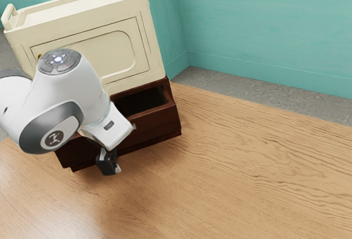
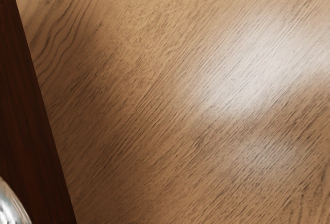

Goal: Pull the drawer handle with one arm to open the drawer

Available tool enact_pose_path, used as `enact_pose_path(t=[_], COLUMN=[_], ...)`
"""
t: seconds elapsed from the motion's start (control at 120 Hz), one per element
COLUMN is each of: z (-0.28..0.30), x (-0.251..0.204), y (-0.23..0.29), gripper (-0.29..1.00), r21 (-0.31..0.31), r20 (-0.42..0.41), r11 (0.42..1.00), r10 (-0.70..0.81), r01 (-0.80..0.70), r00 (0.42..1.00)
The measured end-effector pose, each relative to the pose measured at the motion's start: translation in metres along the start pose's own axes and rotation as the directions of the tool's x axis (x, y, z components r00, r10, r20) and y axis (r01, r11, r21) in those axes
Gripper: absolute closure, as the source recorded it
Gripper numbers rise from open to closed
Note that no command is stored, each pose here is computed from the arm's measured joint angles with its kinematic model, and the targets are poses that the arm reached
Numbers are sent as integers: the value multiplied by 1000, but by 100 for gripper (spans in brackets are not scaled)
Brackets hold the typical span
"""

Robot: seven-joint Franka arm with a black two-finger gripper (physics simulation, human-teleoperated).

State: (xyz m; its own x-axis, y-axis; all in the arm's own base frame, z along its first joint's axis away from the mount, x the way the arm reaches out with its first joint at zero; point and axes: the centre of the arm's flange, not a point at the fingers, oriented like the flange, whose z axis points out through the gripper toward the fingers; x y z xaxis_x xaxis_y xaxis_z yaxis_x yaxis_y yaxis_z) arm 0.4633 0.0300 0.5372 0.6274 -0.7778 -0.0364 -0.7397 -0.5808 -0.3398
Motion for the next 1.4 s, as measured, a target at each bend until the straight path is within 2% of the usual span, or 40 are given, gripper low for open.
enact_pose_path(t=[0.2, 0.55, 0.633, 0.758, 0.833, 0.958, 1.083, 1.4], z=[-8, -19, -27, -37, -49, -63, -78, -114], x=[7, 26, 33, 34, 36, 40, 41, 34], y=[16, 60, 68, 71, 73, 76, 72, 54], gripper=[0, -1, 8, 34, 39, 22, 12, 3], r21=[-17, 4, 21, 46, 79, 110, 118, 18], r20=[-34, -31, -30, -32, -32, -39, -57, -124], r11=[1000, 1000, 999, 998, 996, 993, 992, 997], r10=[-21, 30, 47, 46, 51, 53, 41, -75], r01=[21, -30, -46, -45, -48, -49, -34, 78], r00=[999, 999, 998, 998, 998, 998, 998, 989])
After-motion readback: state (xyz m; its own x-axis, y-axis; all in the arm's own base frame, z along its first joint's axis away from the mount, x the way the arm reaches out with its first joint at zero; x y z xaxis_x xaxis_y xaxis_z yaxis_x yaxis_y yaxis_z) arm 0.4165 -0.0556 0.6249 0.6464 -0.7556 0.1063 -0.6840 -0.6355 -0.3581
